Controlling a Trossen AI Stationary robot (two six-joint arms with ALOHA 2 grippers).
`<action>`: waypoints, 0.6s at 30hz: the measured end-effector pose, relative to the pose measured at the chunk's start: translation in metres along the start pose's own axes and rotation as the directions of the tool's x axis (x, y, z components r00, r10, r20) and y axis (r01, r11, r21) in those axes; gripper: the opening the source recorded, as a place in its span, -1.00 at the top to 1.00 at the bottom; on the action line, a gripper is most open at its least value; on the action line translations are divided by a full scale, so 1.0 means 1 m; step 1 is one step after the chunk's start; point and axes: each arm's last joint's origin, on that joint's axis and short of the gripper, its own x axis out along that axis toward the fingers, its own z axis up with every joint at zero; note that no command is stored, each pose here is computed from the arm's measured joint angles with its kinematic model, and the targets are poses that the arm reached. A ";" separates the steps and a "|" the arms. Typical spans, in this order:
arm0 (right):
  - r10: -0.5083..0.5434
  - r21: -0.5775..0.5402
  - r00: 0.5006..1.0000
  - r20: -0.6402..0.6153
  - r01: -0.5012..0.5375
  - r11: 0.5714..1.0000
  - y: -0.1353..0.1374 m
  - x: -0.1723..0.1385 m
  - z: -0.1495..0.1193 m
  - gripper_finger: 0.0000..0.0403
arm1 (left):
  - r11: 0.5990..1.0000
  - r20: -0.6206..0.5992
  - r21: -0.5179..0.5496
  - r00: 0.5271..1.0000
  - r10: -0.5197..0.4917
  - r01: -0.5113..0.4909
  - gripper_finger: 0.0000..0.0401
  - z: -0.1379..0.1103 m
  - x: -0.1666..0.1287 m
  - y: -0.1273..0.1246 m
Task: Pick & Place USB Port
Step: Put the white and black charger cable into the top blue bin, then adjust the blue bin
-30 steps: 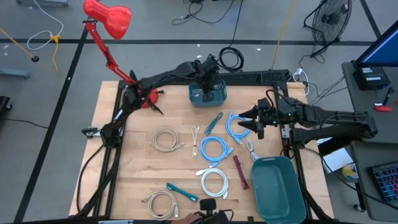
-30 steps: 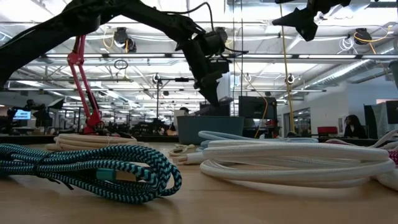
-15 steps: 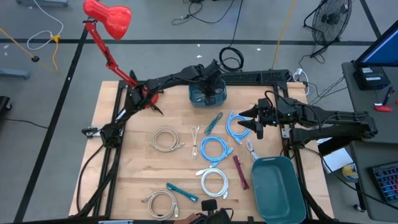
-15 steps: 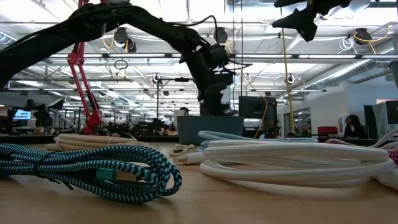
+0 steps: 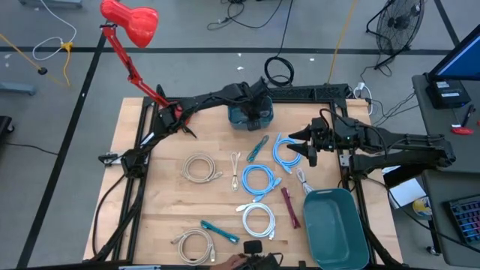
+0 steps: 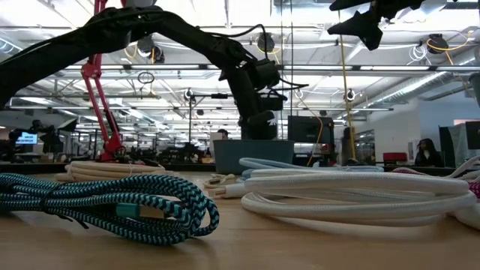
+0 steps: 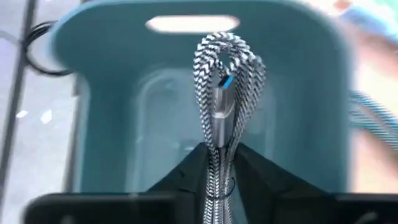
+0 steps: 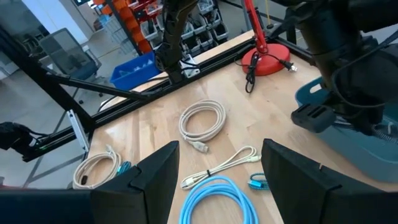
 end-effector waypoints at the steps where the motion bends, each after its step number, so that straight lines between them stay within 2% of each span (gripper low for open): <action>1: -0.003 0.000 1.000 0.001 0.003 1.000 0.000 0.000 0.000 -0.08 | 1.000 -0.008 -0.008 1.000 0.020 -0.020 0.47 0.000 0.000 0.001; 6: -0.025 -0.012 1.000 0.011 0.025 1.000 -0.001 0.000 0.000 -0.08 | 1.000 -0.023 -0.021 1.000 0.016 -0.016 0.12 -0.002 0.000 0.002; 11: -0.026 -0.015 1.000 0.011 0.026 1.000 -0.001 0.000 0.000 -0.08 | 0.999 -0.012 -0.012 0.999 0.031 -0.031 0.01 0.002 -0.011 -0.004; 16: -0.026 -0.015 1.000 0.011 0.026 1.000 -0.001 0.000 0.000 -0.08 | 0.995 0.085 -0.011 0.991 0.102 -0.101 0.01 0.016 -0.058 -0.003; 18: -0.026 -0.015 1.000 0.012 0.026 1.000 -0.001 0.000 0.000 -0.08 | 0.996 0.142 -0.048 0.986 0.083 -0.077 0.00 0.019 -0.082 -0.002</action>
